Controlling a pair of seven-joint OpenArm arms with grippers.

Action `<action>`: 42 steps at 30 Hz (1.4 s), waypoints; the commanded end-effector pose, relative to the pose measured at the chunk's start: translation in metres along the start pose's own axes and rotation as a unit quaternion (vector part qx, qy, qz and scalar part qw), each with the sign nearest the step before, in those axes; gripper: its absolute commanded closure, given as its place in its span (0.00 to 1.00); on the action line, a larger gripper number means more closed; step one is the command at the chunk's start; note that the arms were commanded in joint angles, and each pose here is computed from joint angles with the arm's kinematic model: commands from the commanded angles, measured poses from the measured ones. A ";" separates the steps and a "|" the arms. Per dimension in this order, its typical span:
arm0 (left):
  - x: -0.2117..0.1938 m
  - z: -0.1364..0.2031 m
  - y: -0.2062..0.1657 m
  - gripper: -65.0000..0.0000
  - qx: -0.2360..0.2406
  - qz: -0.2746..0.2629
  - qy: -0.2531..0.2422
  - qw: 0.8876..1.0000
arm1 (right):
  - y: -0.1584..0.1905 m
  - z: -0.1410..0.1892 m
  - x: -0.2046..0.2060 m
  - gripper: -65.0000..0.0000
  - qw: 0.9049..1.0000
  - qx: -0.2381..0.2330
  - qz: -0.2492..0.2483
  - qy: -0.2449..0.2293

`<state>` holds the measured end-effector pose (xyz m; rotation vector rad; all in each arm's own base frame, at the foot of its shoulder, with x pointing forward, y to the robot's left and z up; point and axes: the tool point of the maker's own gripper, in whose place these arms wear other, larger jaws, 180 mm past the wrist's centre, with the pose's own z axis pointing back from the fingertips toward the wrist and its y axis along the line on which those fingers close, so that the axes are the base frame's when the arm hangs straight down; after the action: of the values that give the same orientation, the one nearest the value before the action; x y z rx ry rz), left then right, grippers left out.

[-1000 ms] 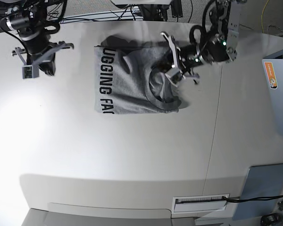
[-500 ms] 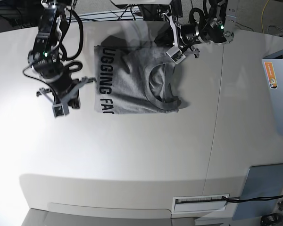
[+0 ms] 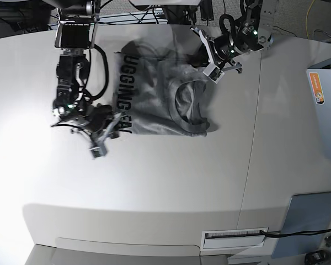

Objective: Fold the T-shirt properly

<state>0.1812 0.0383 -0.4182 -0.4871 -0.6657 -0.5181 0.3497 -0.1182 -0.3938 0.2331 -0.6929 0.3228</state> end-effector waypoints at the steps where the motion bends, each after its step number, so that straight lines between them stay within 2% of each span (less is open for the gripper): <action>1: 0.007 0.000 0.010 1.00 0.019 -0.004 -0.007 1.000 | 0.002 0.002 0.009 1.00 1.000 0.001 0.013 -0.007; 5: 0.007 -0.011 0.033 1.00 0.045 -0.008 0.008 0.999 | 0.005 0.000 -0.018 1.00 0.999 -0.011 0.032 0.032; 12: 0.029 -0.033 0.089 1.00 0.100 -0.012 -0.004 0.995 | -0.003 0.034 -0.050 1.00 0.998 -0.044 0.028 0.028; 19: 0.066 -0.049 0.127 1.00 0.117 -0.010 -0.017 0.993 | 0.038 0.042 -0.086 1.00 0.999 0.001 0.024 0.038; 25: 0.105 -0.051 0.136 1.00 0.113 -0.012 -0.064 0.992 | 0.083 0.046 -0.096 1.00 0.999 0.029 0.024 0.024; 29: 0.121 -0.050 0.140 1.00 0.115 -0.017 -0.077 0.990 | 0.103 0.047 -0.095 1.00 0.999 0.037 0.022 0.013; 35: 0.119 -0.035 0.145 1.00 0.115 -0.028 -0.082 0.990 | 0.077 0.054 -0.088 1.00 0.999 -0.030 0.009 -0.004; 37: 0.118 -0.023 0.145 1.00 0.112 -0.026 -0.092 0.989 | 0.067 0.067 -0.081 1.00 0.998 -0.049 0.003 -0.028; 40: 0.112 -0.001 0.153 1.00 0.134 -0.007 -0.098 0.986 | 0.045 0.094 -0.077 1.00 0.995 -0.088 -0.007 -0.054; 42: 0.097 0.013 0.157 1.00 0.154 -0.008 -0.077 0.985 | 0.027 0.112 -0.080 1.00 0.991 -0.119 -0.014 -0.058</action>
<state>0.3250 0.1367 -0.3949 -0.2301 -0.8389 -0.3788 0.2117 -0.1460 -0.3684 0.0327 -0.7952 0.1943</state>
